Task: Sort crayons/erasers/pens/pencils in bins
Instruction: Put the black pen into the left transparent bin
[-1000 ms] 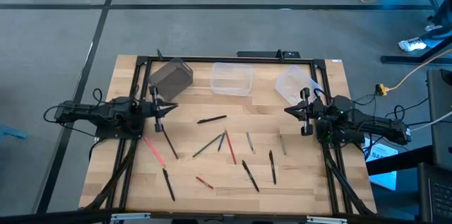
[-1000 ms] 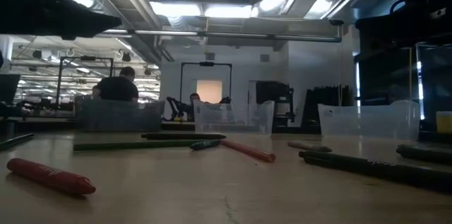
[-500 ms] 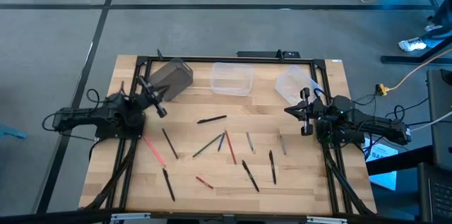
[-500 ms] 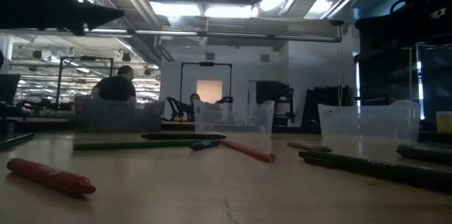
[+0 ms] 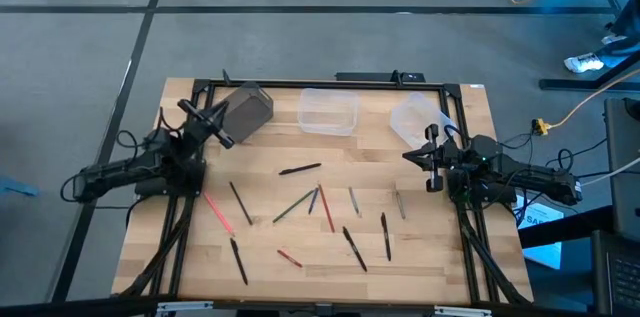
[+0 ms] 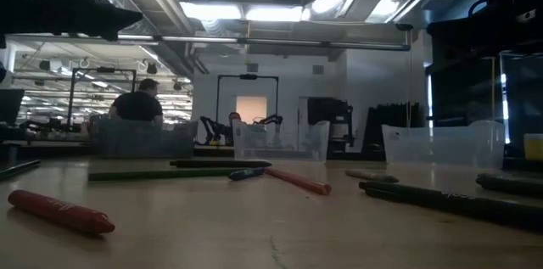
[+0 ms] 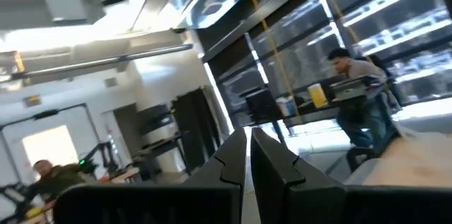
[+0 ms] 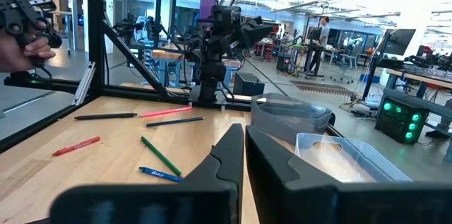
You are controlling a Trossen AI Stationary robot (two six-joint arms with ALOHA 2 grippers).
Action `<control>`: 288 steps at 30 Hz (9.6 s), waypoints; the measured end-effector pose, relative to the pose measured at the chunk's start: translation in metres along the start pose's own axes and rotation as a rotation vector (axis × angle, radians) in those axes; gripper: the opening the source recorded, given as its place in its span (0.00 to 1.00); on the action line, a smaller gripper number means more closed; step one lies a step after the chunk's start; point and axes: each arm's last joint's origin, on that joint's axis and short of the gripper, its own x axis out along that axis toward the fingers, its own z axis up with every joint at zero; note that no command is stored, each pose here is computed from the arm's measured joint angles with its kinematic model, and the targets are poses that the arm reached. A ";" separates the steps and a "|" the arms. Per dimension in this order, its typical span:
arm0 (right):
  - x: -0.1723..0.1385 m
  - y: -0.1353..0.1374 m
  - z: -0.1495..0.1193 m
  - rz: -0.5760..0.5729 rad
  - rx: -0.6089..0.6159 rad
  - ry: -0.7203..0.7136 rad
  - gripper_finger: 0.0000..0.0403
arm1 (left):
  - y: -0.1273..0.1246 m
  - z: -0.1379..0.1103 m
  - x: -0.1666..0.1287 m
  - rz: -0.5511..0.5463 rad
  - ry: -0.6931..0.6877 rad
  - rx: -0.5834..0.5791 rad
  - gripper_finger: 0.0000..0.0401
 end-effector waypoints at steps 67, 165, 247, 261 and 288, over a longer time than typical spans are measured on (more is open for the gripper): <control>-0.001 -0.005 0.005 -0.150 0.287 -0.065 0.06 | -0.047 -0.005 -0.003 -0.591 0.290 -0.648 0.03; 0.072 0.008 -0.013 -0.434 0.382 0.467 0.43 | -0.217 -0.014 0.149 -0.798 1.103 0.141 0.04; 0.071 0.005 -0.013 -0.498 0.288 0.449 0.43 | -0.342 0.040 0.158 -1.508 0.442 -0.033 0.29; 0.071 0.005 -0.013 -0.500 0.266 0.452 0.43 | -0.405 0.015 0.112 -1.678 0.516 0.034 0.41; 0.071 0.005 -0.014 -0.493 0.265 0.464 0.43 | -0.403 0.002 0.111 -1.631 0.694 0.136 0.07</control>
